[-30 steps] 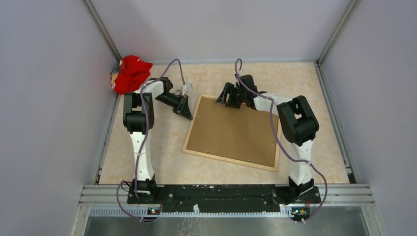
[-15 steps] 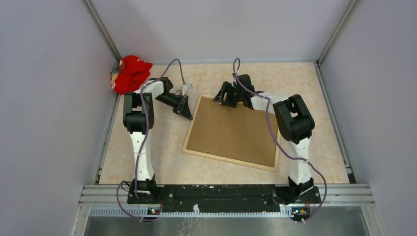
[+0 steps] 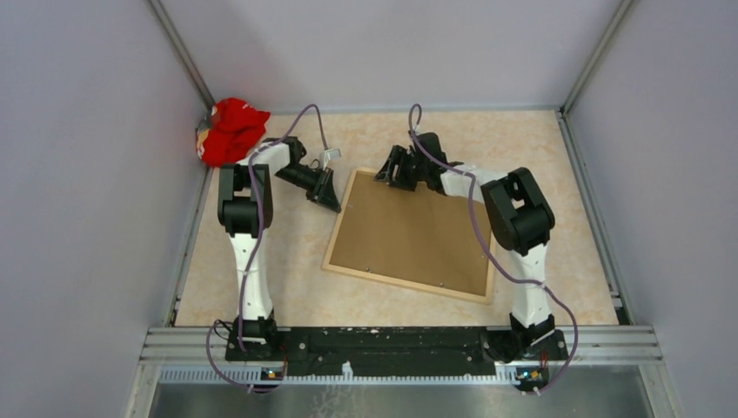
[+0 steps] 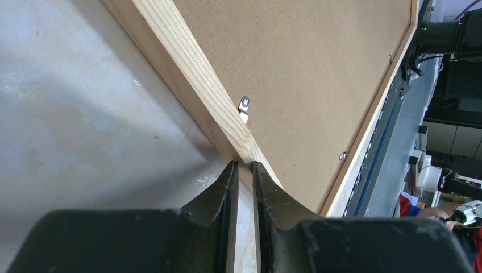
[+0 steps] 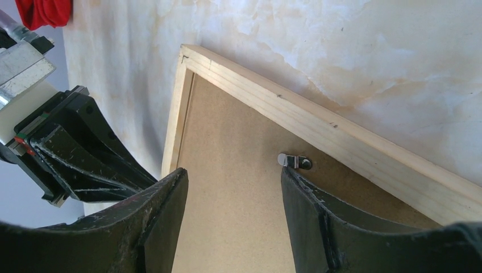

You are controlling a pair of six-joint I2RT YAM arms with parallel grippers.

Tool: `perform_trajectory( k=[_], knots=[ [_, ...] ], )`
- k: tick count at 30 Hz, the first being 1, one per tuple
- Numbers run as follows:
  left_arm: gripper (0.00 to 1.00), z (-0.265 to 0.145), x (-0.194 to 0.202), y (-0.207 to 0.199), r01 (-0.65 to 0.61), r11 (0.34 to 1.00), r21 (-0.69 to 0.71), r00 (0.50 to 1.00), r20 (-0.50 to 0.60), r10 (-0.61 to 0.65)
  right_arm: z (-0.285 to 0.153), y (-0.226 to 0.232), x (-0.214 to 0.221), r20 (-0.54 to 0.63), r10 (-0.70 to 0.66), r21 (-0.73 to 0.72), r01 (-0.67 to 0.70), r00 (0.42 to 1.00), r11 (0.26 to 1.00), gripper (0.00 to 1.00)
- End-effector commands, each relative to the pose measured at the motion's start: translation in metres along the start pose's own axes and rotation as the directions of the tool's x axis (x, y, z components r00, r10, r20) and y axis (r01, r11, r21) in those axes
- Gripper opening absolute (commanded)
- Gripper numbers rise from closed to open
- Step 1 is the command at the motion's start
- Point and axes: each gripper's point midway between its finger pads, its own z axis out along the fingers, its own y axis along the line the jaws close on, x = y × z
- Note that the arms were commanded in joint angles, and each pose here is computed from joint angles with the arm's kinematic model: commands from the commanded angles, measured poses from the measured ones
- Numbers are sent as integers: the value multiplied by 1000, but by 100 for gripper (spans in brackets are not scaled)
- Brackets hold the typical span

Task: Put the photo into the frame
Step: Install the photo frame at the center of the board.

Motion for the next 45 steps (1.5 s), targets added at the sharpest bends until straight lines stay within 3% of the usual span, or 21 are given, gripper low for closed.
perform_trajectory(
  k=[1,20,36,39,42,45],
  knots=[
    [20,-1,5,8,-56,997,-54,998,-38,54,9,4,-7,22,-19,13,19,1000,1000,61],
    [20,1,9,8,-50,998,-45,998,-46,48,16,-18,-17,92,-47,108,37,995,993,58],
    [20,2,13,5,-55,998,-37,997,-55,53,11,-3,-28,126,-229,203,201,965,958,56],
    [20,1,12,2,-59,998,-37,997,-56,57,-3,22,-45,159,-244,166,218,957,962,63],
    [20,-4,13,2,-70,997,-46,996,-65,67,-37,50,-67,205,-243,115,224,948,968,77],
    [20,-9,14,3,-90,994,-68,993,-82,84,-84,44,-85,243,-195,132,166,950,977,92]
  ],
)
